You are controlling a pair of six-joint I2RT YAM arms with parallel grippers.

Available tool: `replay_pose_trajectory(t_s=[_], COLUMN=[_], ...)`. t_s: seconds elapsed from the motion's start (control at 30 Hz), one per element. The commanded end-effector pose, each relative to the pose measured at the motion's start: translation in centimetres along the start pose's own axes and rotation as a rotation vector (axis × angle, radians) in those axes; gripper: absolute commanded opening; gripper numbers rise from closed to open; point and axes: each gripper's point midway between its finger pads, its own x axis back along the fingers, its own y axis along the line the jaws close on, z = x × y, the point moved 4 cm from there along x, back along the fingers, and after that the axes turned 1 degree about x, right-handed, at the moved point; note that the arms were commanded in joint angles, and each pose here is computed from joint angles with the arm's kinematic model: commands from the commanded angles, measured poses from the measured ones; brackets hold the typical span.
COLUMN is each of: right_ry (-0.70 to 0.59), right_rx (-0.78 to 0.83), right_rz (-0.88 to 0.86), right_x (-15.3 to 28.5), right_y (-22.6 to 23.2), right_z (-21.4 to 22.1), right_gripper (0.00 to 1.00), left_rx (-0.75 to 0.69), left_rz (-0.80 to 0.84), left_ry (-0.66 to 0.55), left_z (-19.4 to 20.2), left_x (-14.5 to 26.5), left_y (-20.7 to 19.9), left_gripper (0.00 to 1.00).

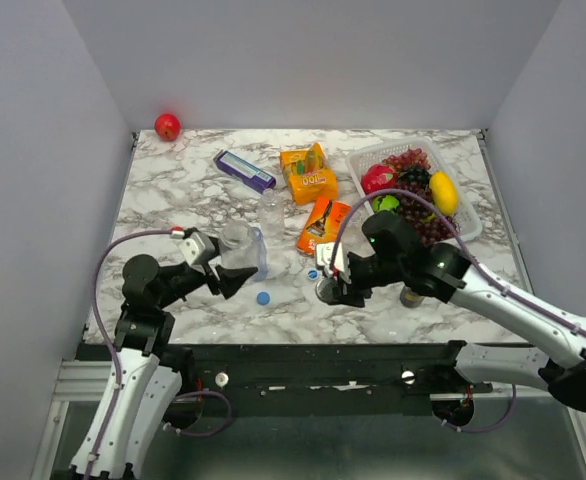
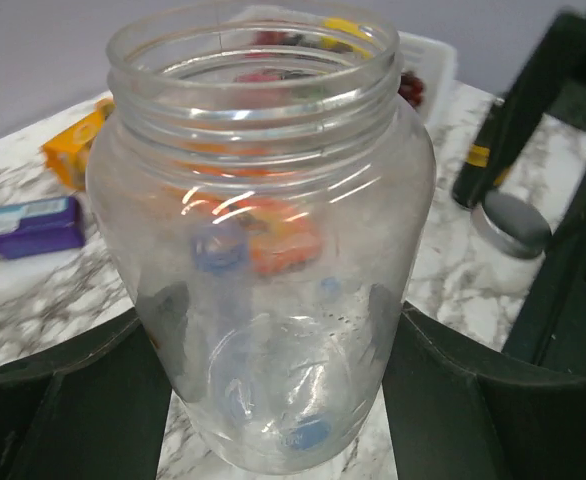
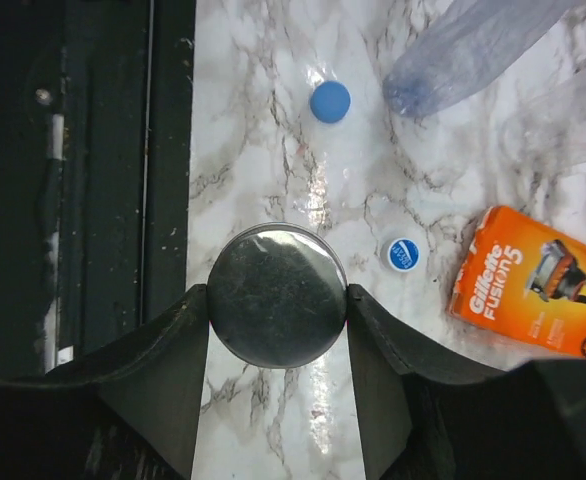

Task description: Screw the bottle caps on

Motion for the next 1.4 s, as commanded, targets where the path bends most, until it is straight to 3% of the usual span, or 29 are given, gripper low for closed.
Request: replay_pose_trajectory(t_s=[0.0,0.1,0.13,0.3,0.33,0.37,0.43,0.57,0.77,1.37], right_ry=[0.014,-0.008,-0.02,-0.004,0.018,0.022,0.024,0.055,0.039,0.088], right_rx=[0.04,0.064,0.064,0.034,0.019,0.02,0.03,0.028,0.046,0.095], right_rz=[-0.035,-0.014,-0.007,-0.065,-0.073,-0.078,-0.116,-0.132,-0.138,-0.228], right_x=[5.5,8.6,9.7,10.9,11.0,10.8,10.6,8.8,6.2,2.8], right_y=[2.1,2.1,1.8,1.6,1.6,1.2,1.5,0.6,-0.4,0.7], right_z=[-2.0,-4.8,-6.2,-8.7,-8.7,-9.1,-9.3,-8.8,-8.4,-8.7], right_gripper=[0.49,0.49,0.49,0.49,0.49,0.49,0.49,0.49,0.49,0.5], left_rx=[-0.119,-0.101,-0.117,-0.095,-0.112,-0.089,-0.105,-0.098,-0.141,-0.151], left_rz=[0.282,0.366,0.385,0.407,0.422,0.425,0.423,0.467,0.507,0.538], left_ry=[-0.032,-0.023,-0.068,-0.059,-0.117,-0.078,-0.142,-0.15,-0.223,-0.217], left_z=[0.9,2.9,2.6,7.0,6.4,8.0,7.4,9.1,8.0,8.1], left_x=[-1.8,-3.3,-3.8,-6.4,-6.7,-7.2,-7.8,-8.7,-9.0,-8.4], left_y=[-4.7,-7.0,-7.6,-9.3,-9.8,-9.9,-10.1,-10.7,-12.3,-13.3], left_gripper=[0.0,0.0,0.0,0.0,0.0,0.0,0.0,0.0,0.0,0.0])
